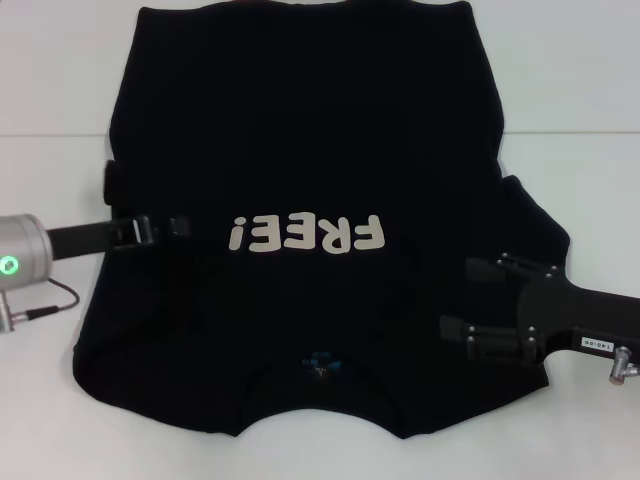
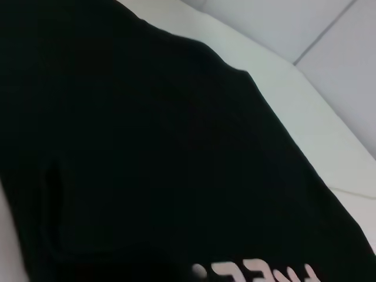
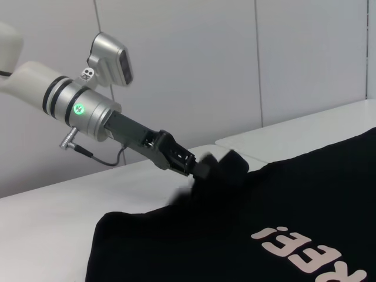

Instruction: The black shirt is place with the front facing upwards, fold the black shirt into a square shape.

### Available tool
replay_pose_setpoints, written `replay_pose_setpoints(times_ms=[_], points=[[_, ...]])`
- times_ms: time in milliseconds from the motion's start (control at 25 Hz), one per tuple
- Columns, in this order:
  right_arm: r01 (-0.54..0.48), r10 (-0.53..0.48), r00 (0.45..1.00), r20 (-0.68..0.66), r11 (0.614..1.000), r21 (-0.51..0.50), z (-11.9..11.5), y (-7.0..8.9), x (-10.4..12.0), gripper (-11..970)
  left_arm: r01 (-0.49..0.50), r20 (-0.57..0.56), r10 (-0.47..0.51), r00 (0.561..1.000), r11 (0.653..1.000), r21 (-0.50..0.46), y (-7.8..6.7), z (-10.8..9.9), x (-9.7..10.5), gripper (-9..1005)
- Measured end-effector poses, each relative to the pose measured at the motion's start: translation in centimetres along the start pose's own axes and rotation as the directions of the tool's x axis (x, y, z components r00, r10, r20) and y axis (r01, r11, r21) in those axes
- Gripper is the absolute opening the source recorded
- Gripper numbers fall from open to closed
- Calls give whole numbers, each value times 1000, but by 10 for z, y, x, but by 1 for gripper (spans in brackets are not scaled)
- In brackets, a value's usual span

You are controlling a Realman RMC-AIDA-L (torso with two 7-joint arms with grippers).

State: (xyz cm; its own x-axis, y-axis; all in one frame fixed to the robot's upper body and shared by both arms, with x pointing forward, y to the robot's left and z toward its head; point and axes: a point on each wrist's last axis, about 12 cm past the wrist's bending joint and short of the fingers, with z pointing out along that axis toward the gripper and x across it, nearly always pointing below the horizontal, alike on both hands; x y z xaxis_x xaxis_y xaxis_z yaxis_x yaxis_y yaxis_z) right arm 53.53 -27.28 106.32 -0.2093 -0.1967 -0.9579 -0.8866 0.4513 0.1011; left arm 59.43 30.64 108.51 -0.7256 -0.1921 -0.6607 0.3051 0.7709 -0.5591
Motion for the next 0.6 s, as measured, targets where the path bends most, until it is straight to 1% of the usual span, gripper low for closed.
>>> replay_pose_setpoints(times_ms=[160, 240, 280, 360, 480, 560, 600], points=[[0, 0, 1000, -1, 1000, -1, 0, 0, 0, 942, 3, -44, 0, 999, 998, 61, -10, 10, 9, 104], [0, 0, 1000, -2, 1000, -1, 0, 0, 0, 942, 42, -65, -37, 997, 996, 83, -11, 13, 10, 115], [0, 0, 1000, -2, 1000, -1, 0, 0, 0, 942, 56, -66, -51, 997, 995, 85, -10, 13, 10, 160], [0, 0, 1000, -2, 1000, -1, 0, 0, 0, 942, 146, -46, -143, 989, 986, 75, -4, 10, 9, 249], [-2, 2, 1000, 0, 1000, 2, -1, 0, 1, 942, 240, 28, -242, 970, 970, 45, 9, 2, 9, 380], [-11, 11, 1000, 6, 1000, 12, -2, -1, 1, 941, 267, 68, -269, 961, 963, 38, 16, -4, 12, 461], [-22, 22, 1000, 12, 1000, 21, -3, -2, 0, 941, 258, 79, -261, 962, 965, 46, 17, -7, 14, 502]])
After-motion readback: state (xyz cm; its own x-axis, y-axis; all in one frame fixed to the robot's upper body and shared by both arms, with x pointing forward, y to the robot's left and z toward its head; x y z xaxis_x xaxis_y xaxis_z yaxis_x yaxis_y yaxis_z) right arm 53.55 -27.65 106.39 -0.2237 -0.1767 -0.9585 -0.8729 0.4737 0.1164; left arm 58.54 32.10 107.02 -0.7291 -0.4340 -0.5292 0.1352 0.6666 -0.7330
